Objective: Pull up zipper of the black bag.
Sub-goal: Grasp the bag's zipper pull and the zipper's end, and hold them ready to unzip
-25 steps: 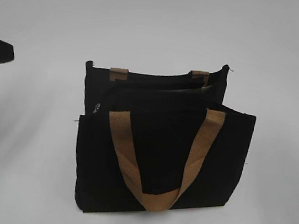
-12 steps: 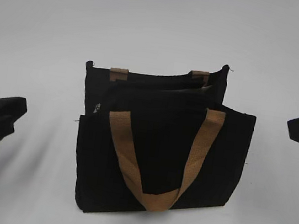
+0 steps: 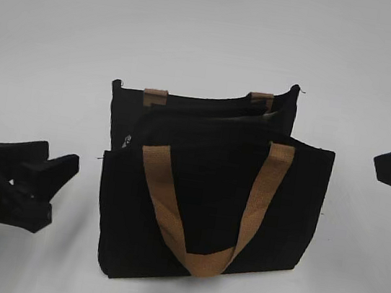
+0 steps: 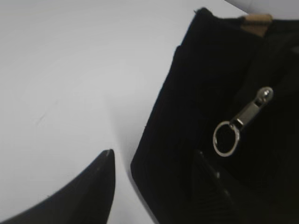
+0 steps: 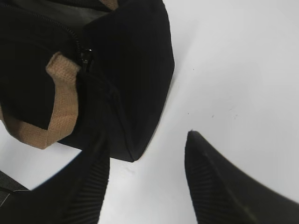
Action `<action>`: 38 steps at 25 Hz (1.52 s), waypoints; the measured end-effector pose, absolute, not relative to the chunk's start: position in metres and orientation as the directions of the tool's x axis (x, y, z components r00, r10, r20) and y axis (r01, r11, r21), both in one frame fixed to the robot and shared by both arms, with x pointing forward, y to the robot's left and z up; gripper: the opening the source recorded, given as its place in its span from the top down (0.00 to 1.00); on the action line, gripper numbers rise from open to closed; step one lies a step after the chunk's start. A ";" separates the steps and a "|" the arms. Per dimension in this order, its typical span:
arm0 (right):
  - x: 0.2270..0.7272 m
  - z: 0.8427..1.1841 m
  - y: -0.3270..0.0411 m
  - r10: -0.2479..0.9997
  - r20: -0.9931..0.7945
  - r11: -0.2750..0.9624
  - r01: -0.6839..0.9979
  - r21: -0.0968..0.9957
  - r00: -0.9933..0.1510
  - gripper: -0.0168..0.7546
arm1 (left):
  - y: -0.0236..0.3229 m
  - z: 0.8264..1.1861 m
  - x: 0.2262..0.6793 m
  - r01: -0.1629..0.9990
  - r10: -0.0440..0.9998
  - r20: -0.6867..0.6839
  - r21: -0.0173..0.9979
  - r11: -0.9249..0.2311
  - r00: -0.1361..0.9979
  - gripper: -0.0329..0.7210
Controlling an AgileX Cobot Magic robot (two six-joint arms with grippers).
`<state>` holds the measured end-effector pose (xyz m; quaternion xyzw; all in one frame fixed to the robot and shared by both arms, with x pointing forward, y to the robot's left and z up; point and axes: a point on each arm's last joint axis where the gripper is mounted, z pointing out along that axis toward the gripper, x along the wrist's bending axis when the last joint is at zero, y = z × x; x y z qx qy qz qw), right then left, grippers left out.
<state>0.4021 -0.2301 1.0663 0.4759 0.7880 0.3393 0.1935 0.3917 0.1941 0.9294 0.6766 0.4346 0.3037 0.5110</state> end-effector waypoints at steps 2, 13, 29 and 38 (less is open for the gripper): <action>0.402 1.066 -0.230 0.881 0.018 0.317 0.619 0.719 -0.472 0.45 | 0.188 0.920 0.394 0.264 0.880 -0.010 0.956 -0.131 0.474 0.43; 0.402 1.066 -0.230 0.881 0.018 0.316 0.618 0.720 -0.472 0.45 | 0.166 0.873 0.392 0.330 0.771 -0.029 0.914 -0.237 0.636 0.43; 0.402 1.066 -0.230 0.878 0.011 0.326 0.615 0.718 -0.478 0.45 | 0.150 0.877 0.425 0.288 0.839 -0.041 0.947 -0.140 0.543 0.63; 0.402 1.067 -0.227 0.846 -0.001 0.366 0.580 0.728 -0.533 0.45 | 0.160 0.885 0.419 0.283 0.861 -0.046 0.952 -0.116 0.506 0.93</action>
